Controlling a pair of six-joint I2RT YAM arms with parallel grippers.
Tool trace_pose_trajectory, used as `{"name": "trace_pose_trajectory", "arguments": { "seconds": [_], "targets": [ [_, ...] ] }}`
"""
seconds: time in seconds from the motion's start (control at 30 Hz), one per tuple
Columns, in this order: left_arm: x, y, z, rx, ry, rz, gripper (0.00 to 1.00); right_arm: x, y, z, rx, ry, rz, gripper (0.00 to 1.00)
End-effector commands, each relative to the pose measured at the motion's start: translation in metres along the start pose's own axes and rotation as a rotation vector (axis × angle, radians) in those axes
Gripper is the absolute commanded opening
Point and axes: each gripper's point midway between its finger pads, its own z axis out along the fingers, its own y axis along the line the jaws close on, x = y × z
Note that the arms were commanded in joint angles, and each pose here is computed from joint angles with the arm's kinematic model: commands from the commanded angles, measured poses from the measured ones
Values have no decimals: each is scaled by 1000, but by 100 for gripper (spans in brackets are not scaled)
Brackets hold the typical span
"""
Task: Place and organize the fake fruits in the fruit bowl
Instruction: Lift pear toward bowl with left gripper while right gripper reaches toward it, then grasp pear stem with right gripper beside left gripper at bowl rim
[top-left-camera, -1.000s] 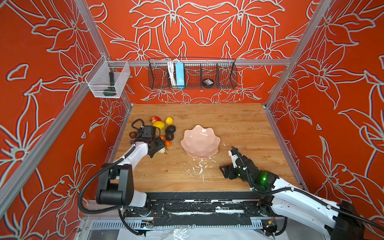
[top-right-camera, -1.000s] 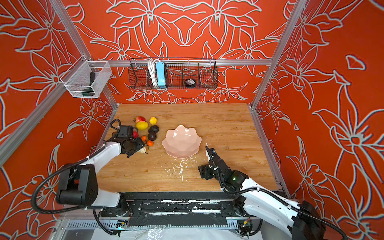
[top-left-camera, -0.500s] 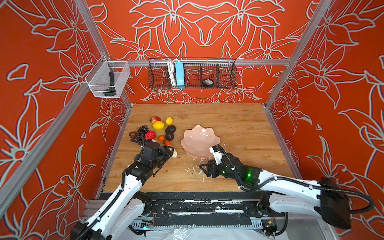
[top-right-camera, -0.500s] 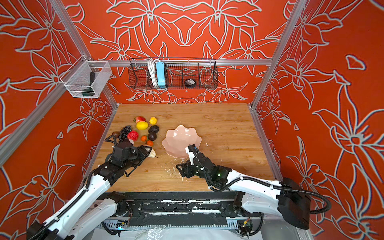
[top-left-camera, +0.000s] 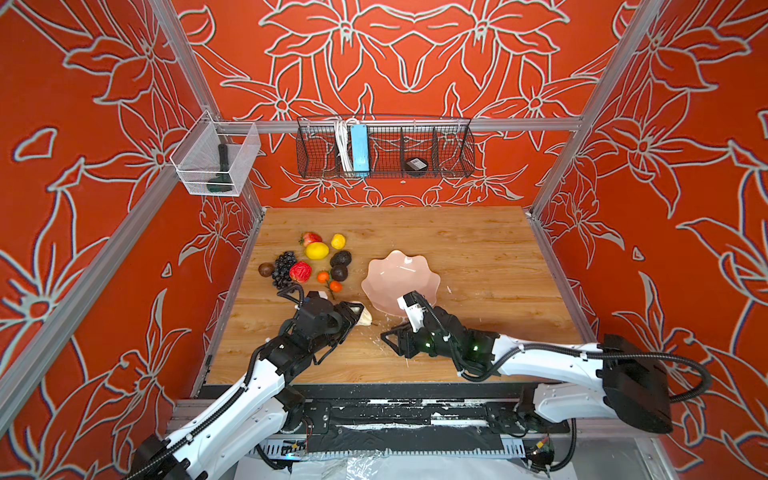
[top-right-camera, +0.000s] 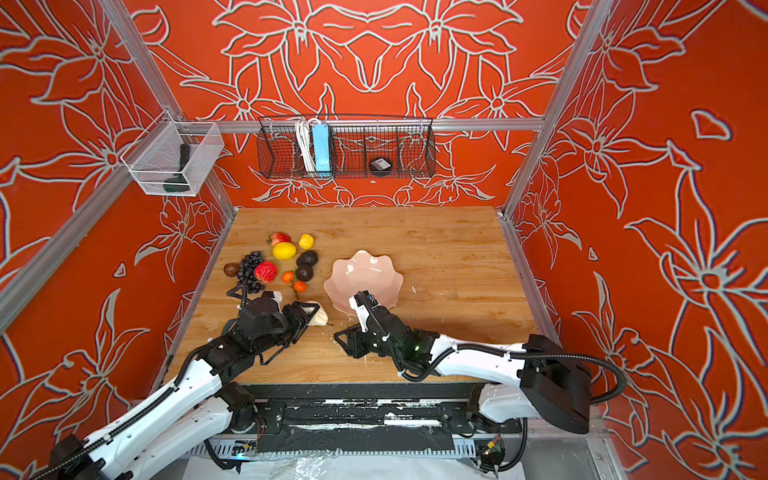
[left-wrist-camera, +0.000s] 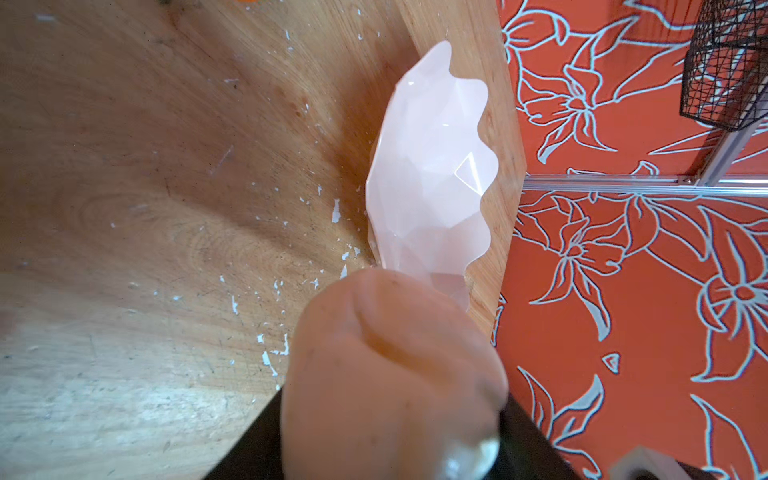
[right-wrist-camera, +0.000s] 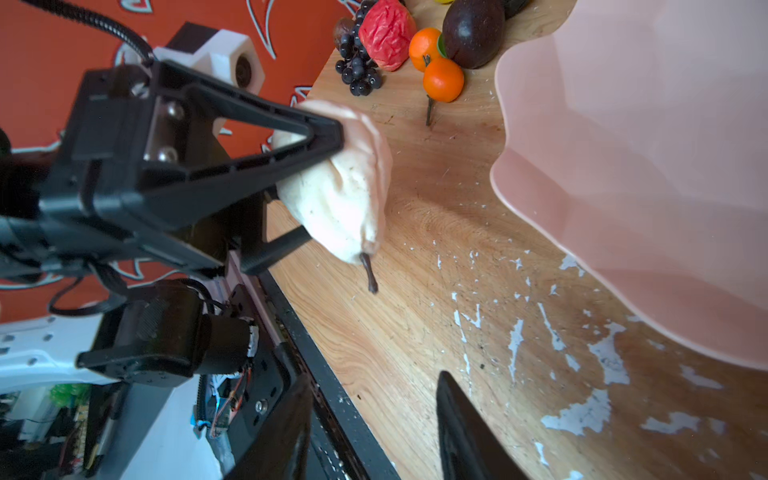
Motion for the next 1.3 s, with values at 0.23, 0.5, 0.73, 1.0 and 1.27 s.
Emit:
{"name": "trace_pose_trajectory", "arguments": {
  "seconds": [0.23,0.5,0.73,1.0,1.27],
  "targets": [
    [17,-8,6,42,46,-36,62,-8,17,6,-57,-2,1,28],
    [24,-12,8,53,67,-35,62,-7,10,3,-26,-12,-6,20],
    [28,-14,9,59,80,-33,62,-7,7,2,-7,-15,-12,18],
    [31,-16,4,67,83,-28,62,-8,-6,-1,59,-29,-12,20],
    [33,-16,3,68,88,-22,62,-12,3,-1,27,-27,-29,18]
  ]
}}
